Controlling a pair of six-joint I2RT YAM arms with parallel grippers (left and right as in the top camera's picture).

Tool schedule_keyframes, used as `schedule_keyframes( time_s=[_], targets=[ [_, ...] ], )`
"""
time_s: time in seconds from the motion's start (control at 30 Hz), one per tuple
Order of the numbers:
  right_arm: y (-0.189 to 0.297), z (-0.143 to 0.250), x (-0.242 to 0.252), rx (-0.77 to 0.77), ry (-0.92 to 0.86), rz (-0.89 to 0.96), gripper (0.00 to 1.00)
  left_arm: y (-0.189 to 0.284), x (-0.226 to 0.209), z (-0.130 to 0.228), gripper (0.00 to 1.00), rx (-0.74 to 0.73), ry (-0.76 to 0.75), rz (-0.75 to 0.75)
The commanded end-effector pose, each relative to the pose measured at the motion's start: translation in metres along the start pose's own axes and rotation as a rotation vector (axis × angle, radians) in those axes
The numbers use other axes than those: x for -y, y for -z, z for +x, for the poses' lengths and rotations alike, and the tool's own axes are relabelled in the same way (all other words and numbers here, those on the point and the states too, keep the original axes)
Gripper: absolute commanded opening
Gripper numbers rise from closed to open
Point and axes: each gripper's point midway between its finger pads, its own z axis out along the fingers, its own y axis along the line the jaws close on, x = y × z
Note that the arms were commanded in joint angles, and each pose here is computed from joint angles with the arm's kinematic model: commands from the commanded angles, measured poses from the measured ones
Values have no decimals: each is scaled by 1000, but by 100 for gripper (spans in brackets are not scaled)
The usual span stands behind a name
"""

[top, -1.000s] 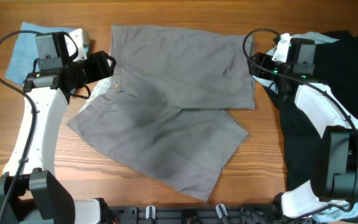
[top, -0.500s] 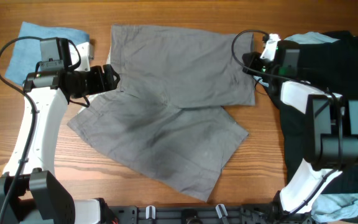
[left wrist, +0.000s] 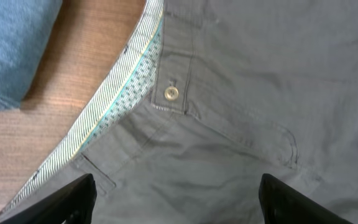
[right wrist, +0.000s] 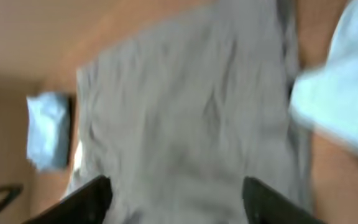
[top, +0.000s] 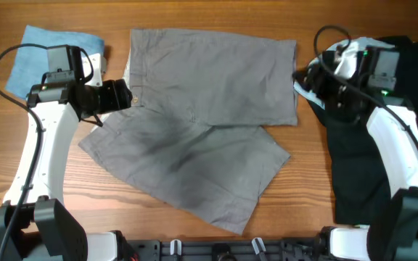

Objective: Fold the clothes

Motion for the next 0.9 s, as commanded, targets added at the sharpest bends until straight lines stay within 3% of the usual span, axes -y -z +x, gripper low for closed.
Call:
schedule_keyframes(
  time_s=[0.0,0.07,0.1,0.13,0.2,0.23,0.27,0.3,0.33,0.37,0.43,0.47,0.5,0.53,0.63,0.7,0.73,0.77,0.8,0.83,0.87],
  targets=[
    [-14,62,31,-195,-73,185,75,1,-4,-2,80,13,-4,-15],
    [-14,95,65,-280,-83,373,79,1,-4,-4,82,19,-6,-14],
    [-16,113,69,-333,-89,389,63,1,-4,-4,84,19,-6,-14],
    [-17,125,72,-364,-92,397,61,1,-5,-4,85,20,-5,-15],
    [-20,146,77,-414,-90,409,46,1,-5,-5,86,24,-6,-15],
    [-22,152,80,-424,-88,411,47,1,-4,-6,87,28,-7,-14],
    [-24,157,82,-427,-85,411,51,1,-4,-8,88,35,-8,-13],
    [-27,161,85,-426,-84,409,64,1,-4,-9,88,41,-10,-13],
    [-29,166,88,-425,-97,409,88,1,-4,-10,88,46,-11,-12],
    [-31,172,93,-425,-108,412,89,1,-4,-11,88,48,-11,-12],
    [-38,181,97,-419,-104,379,63,1,-4,-11,88,49,-11,-12],
    [-40,181,97,-411,-99,370,36,1,-4,-11,89,49,-11,-12],
    [-43,173,97,-384,-62,363,17,1,-4,-11,89,50,-11,-12],
    [-45,157,102,-321,-36,386,4,1,-4,-11,89,50,-11,-12],
    [-37,81,124,-46,-37,498,4,1,-4,-11,92,49,-12,-12],
    [-37,20,110,181,23,407,4,1,-4,-12,96,53,-12,-11],
    [-36,2,101,244,70,376,11,1,-4,-12,96,52,-12,-11],
    [-37,-8,89,275,132,328,48,1,-4,-10,98,45,-10,-12],
    [-37,-10,81,274,156,292,66,1,-5,-6,98,28,-5,-15],
    [-36,-5,74,255,162,259,80,2,-8,4,98,-10,8,-20],
    [-33,0,70,235,156,249,86,3,-12,15,98,-55,28,-27]
  ],
)
